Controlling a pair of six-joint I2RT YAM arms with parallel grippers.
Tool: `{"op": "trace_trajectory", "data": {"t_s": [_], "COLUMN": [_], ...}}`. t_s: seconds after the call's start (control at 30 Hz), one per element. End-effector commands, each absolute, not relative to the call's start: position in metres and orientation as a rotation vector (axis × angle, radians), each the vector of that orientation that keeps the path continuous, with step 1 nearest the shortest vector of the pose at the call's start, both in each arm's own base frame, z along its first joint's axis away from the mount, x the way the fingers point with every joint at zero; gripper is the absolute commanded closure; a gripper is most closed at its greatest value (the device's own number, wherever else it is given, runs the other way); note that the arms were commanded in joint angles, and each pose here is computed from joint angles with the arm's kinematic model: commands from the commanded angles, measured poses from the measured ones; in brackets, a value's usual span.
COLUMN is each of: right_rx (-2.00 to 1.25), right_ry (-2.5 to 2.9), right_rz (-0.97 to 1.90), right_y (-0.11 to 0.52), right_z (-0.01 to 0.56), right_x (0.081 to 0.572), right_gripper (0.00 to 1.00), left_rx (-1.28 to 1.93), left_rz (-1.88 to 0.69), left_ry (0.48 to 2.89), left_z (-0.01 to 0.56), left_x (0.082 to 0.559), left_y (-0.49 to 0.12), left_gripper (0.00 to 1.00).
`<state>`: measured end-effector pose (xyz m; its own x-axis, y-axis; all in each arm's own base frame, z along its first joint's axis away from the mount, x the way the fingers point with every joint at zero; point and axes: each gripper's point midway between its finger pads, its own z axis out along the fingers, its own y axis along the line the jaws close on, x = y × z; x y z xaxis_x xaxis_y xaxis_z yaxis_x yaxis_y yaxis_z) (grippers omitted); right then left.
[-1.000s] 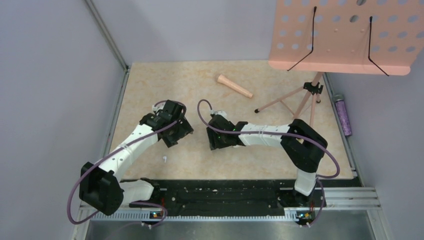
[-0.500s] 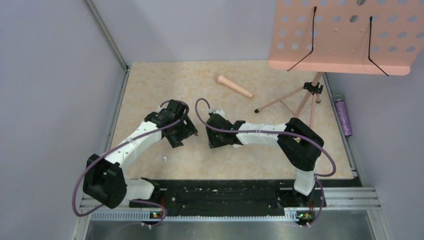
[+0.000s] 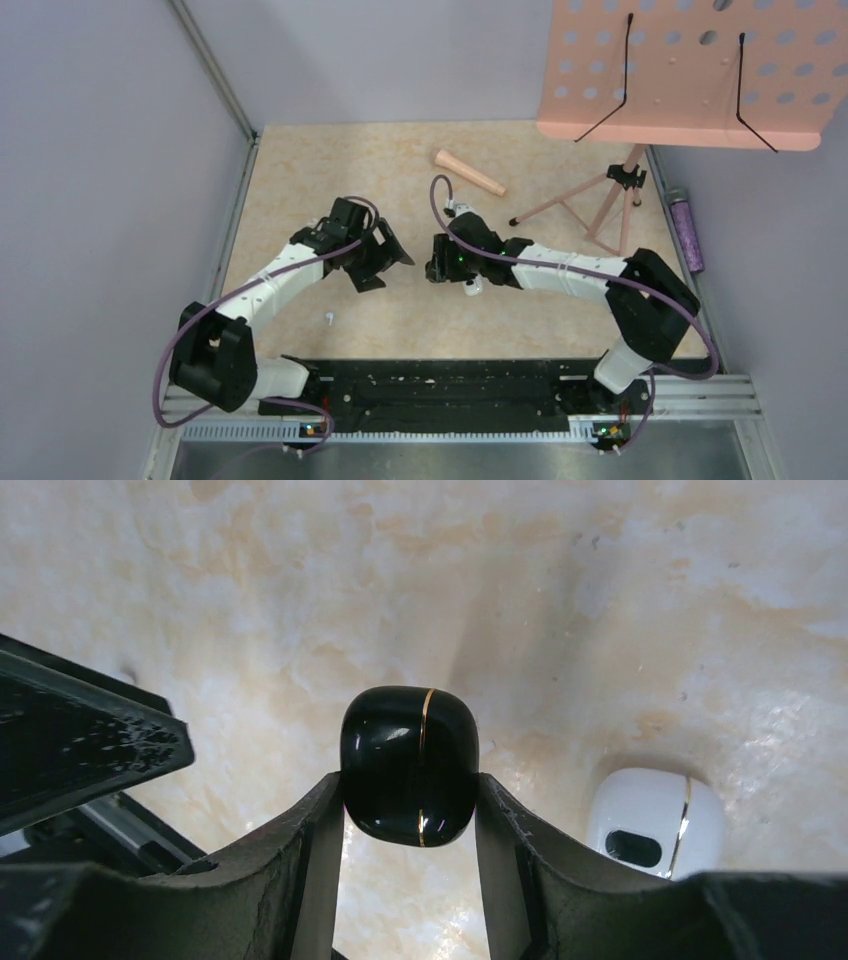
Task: Insert the wireless bluetooth earbuds into the charging case
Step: Pass from the right arm to the left
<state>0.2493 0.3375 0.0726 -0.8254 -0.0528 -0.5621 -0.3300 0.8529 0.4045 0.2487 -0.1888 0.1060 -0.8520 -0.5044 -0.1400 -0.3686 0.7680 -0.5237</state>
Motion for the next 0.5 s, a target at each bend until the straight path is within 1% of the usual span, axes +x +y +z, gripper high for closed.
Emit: {"op": "trace_trajectory", "data": {"t_s": [0.0, 0.23, 0.47], "right_rx": [-0.28, -0.394, -0.45], "right_ry": [2.374, 2.287, 2.244], "right_rz": [0.849, 0.916, 0.905], "right_y": [0.348, 0.35, 0.348], "right_z": [0.109, 0.129, 0.138], "right_x": [0.256, 0.249, 0.25], "right_gripper": [0.57, 0.58, 0.58], "left_rx": [-0.634, -0.533, -0.432], "left_rz": [-0.968, -1.182, -1.334], "left_ry": [2.605, 2.638, 2.717], "left_z": [0.121, 0.129, 0.123], "left_x": [0.269, 0.278, 0.267], "left_y": [-0.209, -0.236, -0.251], "left_gripper": [0.09, 0.16, 0.22]}}
